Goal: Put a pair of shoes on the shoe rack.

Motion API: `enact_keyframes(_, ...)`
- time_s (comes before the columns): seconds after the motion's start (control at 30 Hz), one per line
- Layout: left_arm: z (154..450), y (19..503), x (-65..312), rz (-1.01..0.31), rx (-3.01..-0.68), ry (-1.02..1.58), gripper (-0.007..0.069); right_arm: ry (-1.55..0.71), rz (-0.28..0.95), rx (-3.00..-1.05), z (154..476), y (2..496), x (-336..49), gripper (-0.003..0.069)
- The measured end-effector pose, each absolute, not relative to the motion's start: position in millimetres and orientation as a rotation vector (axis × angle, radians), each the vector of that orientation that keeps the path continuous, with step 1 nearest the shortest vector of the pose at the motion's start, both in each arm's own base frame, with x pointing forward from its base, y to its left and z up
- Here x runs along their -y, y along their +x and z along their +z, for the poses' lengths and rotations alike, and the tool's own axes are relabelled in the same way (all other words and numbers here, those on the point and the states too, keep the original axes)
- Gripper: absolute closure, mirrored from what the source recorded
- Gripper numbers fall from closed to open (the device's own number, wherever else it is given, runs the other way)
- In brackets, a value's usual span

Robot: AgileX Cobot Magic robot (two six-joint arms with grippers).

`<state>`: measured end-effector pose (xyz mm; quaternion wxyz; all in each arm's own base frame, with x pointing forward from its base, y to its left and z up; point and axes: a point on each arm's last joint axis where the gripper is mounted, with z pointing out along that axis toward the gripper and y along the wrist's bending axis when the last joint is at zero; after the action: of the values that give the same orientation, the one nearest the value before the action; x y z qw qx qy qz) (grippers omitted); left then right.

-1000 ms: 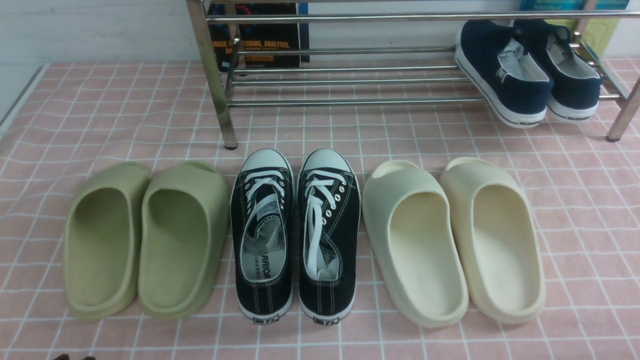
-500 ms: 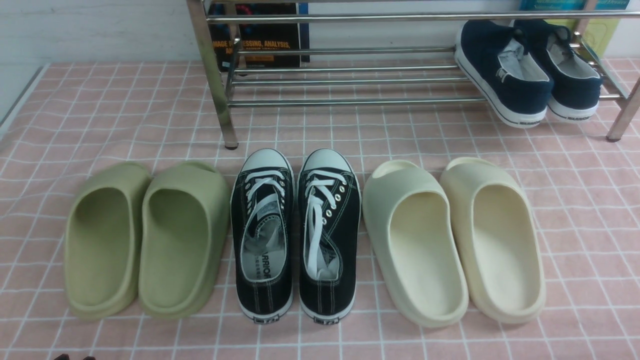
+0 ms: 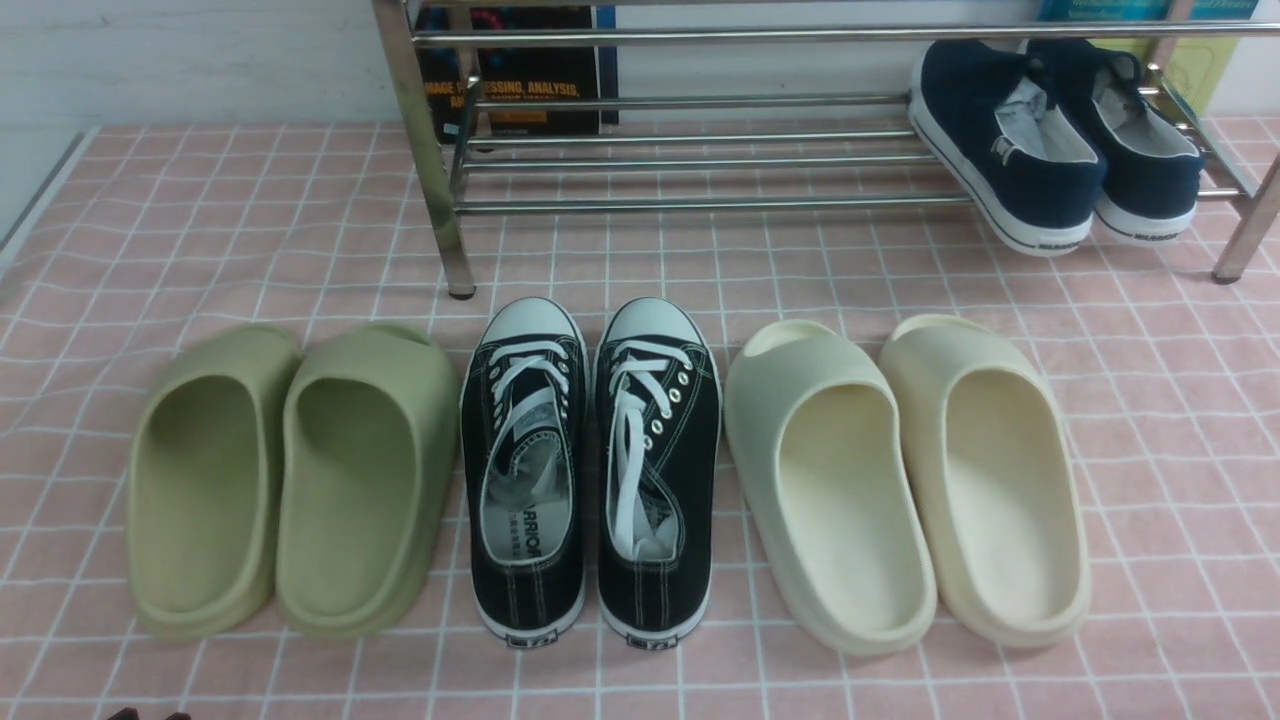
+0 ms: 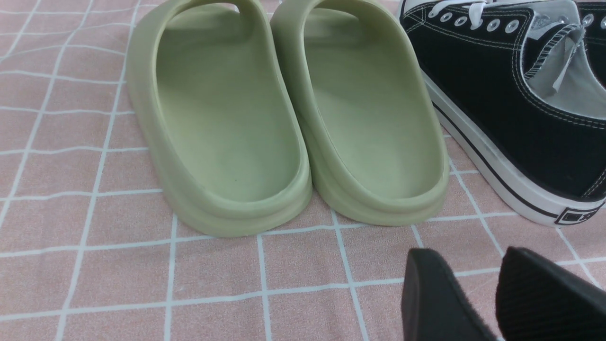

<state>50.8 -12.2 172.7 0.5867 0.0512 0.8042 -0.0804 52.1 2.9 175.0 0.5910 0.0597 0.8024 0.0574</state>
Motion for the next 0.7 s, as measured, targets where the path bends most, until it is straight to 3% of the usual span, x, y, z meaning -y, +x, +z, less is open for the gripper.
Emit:
enact_keyframes(0.2,172.7,50.8,12.2,-0.187,-1.875,0.119,0.0386,0.140,0.136,-1.868,174.9,52.1,-3.0,0.0608)
enact_keyframes(0.37,172.7,50.8,12.2,-0.187,-1.875,0.119,0.0386,0.141,0.137,-1.868,174.9,52.1,-3.0,0.0675)
enact_keyframes(0.7,172.7,50.8,12.2,-0.187,-1.875,0.119,0.0386,0.133,0.131,-1.868,174.9,52.1,-3.0,0.0678)
